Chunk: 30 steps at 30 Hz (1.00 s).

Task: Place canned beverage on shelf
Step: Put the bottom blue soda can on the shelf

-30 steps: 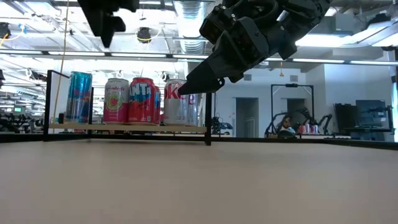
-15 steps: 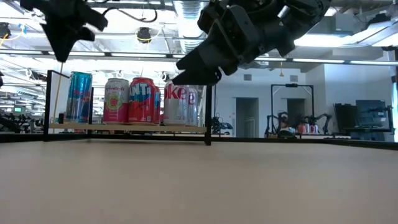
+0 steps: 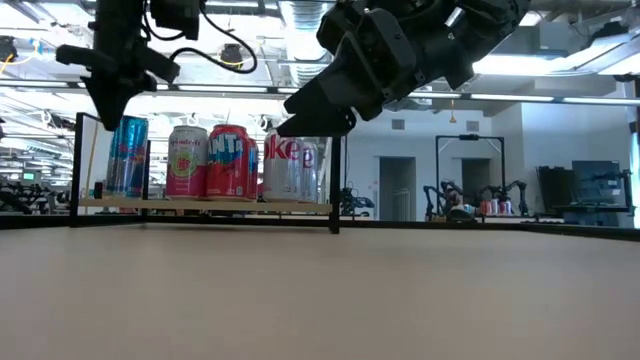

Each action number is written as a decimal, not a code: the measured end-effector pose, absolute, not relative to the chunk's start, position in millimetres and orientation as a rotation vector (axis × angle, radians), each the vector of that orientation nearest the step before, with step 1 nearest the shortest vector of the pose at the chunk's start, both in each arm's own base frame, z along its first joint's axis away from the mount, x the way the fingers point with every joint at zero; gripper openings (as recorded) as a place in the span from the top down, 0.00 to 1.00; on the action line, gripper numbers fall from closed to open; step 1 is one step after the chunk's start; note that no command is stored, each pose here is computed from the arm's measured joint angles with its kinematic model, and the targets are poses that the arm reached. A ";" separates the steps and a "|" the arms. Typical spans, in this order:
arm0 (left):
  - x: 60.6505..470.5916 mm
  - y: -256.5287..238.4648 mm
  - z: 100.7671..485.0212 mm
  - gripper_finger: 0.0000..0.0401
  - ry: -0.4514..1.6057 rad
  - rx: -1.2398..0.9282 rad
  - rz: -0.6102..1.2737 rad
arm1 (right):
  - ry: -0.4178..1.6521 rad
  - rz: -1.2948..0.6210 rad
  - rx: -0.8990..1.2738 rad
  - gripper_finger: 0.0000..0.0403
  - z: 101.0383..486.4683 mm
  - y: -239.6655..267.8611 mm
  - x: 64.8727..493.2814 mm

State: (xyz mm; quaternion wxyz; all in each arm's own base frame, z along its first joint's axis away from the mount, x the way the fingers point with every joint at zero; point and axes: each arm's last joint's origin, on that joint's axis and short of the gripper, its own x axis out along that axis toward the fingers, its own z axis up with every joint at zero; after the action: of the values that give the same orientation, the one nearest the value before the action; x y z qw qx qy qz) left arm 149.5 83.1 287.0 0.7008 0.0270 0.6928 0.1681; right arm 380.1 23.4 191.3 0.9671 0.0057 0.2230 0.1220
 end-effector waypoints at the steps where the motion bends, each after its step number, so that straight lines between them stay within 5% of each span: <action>1: 149.9 84.7 287.2 1.00 1.536 0.068 0.389 | 0.452 0.247 0.011 0.11 191.2 23.4 380.0; 30: 133.5 118.2 289.7 1.00 1.554 0.071 0.680 | 0.470 0.247 0.011 0.11 189.6 22.9 379.3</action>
State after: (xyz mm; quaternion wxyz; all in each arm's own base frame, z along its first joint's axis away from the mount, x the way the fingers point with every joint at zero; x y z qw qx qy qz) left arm 133.5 118.2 289.7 0.6607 0.0312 0.6871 0.3008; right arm 379.3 22.9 189.6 0.9649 0.0053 0.2325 0.1218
